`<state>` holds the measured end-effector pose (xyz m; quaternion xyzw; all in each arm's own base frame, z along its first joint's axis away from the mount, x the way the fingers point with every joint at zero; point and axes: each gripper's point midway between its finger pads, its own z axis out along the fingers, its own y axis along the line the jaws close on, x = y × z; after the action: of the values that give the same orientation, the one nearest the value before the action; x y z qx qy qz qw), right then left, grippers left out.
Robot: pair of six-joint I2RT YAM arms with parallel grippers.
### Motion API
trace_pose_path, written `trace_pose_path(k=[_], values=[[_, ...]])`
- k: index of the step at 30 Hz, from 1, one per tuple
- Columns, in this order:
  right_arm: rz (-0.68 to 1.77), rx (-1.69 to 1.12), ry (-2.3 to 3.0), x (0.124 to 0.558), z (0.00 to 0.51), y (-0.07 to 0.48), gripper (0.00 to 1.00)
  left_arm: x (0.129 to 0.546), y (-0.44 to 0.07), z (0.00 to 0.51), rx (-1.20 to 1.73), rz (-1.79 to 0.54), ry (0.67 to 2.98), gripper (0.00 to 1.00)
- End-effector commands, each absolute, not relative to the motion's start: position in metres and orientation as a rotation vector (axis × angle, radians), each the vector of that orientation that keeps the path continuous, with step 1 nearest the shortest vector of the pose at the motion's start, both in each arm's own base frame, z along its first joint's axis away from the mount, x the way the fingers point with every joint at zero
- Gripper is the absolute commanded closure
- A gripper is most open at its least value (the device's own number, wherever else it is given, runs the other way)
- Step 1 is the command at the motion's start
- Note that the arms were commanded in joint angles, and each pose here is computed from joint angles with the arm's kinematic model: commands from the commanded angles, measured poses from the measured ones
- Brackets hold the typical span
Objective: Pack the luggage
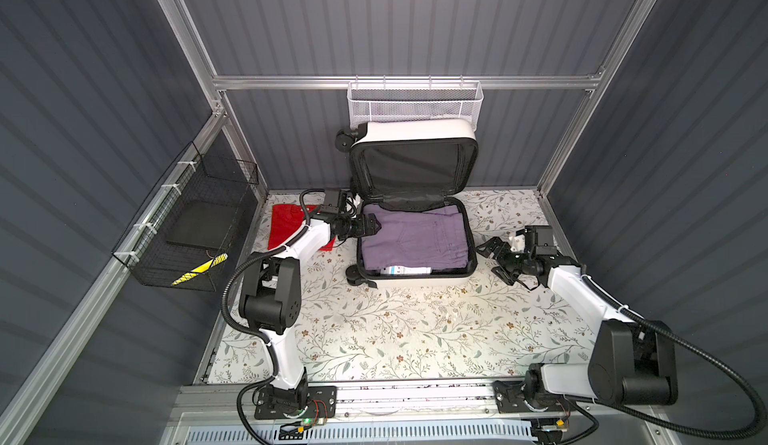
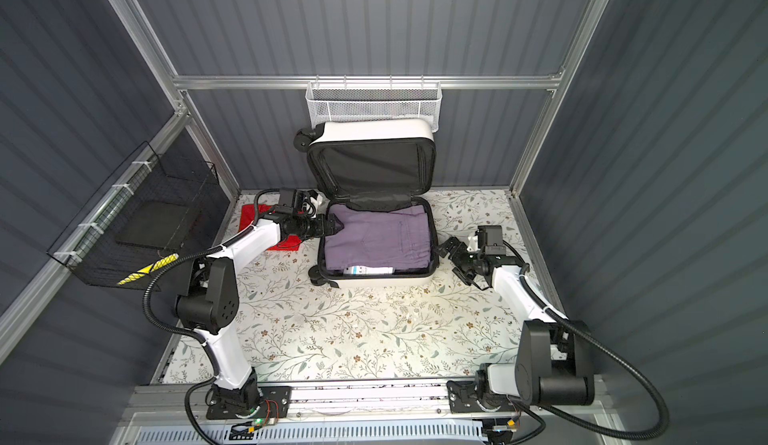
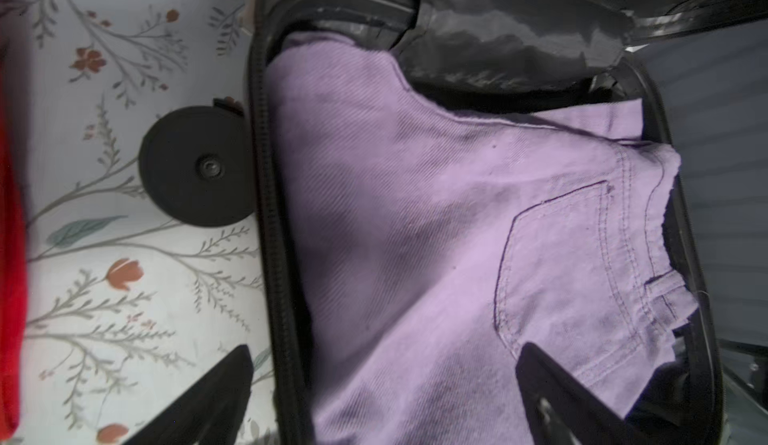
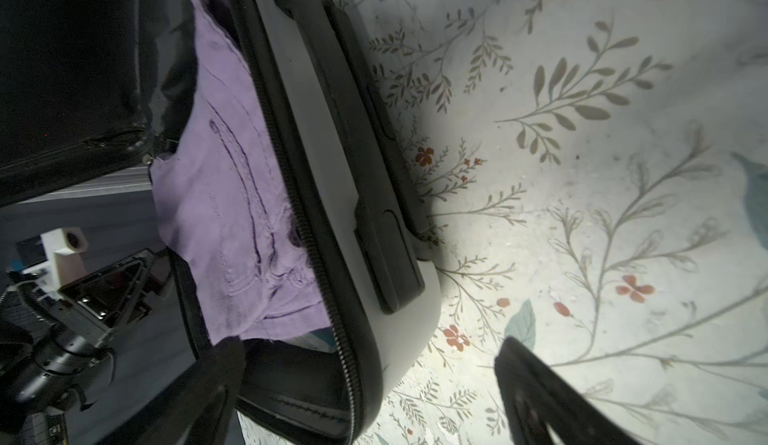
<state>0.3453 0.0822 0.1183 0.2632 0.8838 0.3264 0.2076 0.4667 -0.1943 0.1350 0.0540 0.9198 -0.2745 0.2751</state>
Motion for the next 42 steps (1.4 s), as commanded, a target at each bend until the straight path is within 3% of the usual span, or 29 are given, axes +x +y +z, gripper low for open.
trace_pose_path(k=[1, 16, 42], values=[[0.862, 0.683, 2.493, 0.351, 0.113, 0.087, 0.05, 0.471, -0.204, 0.145, 0.211, -0.795, 2.431, 0.00], [0.416, 0.880, 2.724, 0.306, 0.042, 0.057, 0.08, 0.462, -0.217, 0.143, 0.232, -0.922, 2.424, 0.00], [0.359, 1.292, 2.596, 0.233, 0.018, 0.004, 0.07, 0.408, -0.280, 0.125, 0.353, -1.070, 2.467, 0.00]])
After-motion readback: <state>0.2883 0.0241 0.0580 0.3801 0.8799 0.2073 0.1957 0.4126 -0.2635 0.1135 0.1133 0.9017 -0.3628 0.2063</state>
